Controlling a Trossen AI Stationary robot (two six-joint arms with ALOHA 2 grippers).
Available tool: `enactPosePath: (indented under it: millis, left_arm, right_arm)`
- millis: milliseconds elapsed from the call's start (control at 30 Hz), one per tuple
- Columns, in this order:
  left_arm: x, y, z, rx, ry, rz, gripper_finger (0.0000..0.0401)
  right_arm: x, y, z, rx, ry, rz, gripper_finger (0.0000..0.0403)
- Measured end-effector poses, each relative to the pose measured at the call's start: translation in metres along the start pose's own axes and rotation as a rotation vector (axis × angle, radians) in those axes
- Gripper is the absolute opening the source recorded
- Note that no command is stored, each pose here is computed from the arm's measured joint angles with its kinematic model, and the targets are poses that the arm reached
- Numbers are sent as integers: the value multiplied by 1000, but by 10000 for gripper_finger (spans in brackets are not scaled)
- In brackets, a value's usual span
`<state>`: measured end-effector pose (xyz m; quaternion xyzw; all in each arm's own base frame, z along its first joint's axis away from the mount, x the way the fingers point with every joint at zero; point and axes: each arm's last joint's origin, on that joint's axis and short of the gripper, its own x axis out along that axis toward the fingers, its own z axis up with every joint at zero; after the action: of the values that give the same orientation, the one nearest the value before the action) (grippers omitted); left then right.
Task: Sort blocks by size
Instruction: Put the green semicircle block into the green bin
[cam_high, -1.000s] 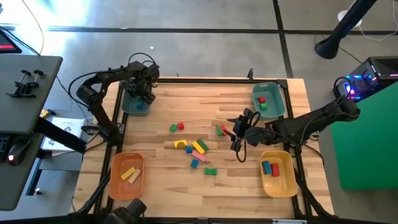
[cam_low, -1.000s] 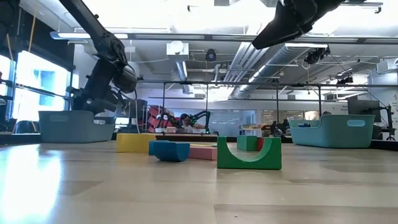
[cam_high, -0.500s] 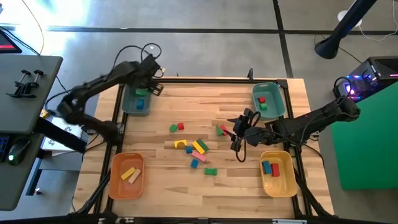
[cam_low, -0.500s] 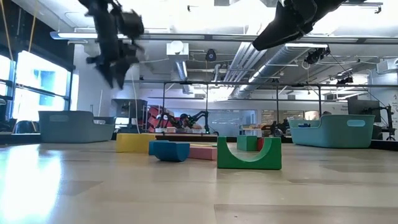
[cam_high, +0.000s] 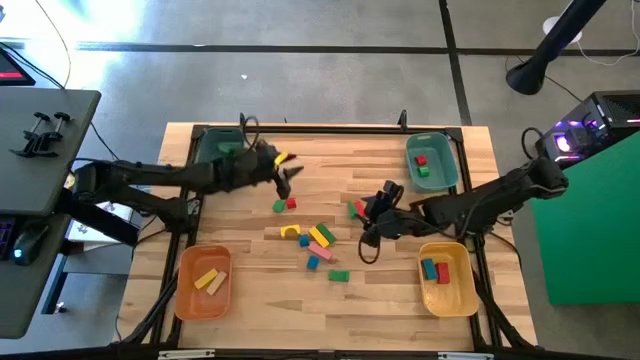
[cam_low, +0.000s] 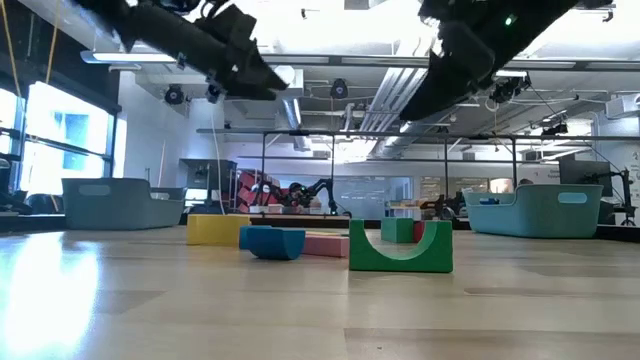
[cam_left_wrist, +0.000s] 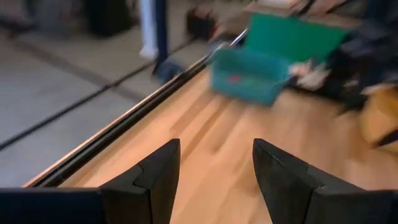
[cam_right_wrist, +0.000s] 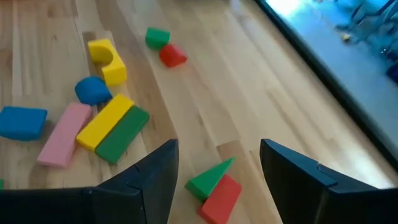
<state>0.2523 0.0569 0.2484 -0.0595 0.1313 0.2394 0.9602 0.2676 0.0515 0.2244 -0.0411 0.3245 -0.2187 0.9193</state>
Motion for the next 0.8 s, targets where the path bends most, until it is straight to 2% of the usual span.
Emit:
enactPosePath:
  millis: [167,233,333,533,700,733,800]
  left_arm:
    - [2,-24,-21,33,-158,-111,188]
    - [4,-30,-26,45,-185,-133,188]
    - [8,-37,-32,54,-184,-154,188]
    - [19,-40,-47,91,-124,-144,188]
    - [21,-40,-60,211,-16,-143,188]
    - [19,-40,-63,219,27,-138,188]
    - [14,-40,-66,161,91,-113,188]
  right_arm:
    - [19,-3,-3,11,52,13,222]
    - [27,-7,0,-6,37,1,222]
    - [41,-13,6,5,-2,46,222]
    - [77,-19,14,-5,-94,247,222]
    - [110,-18,3,-2,-109,261,222]
    - [116,-17,0,3,-105,257,222]
    - [124,-16,-5,25,-85,252,222]
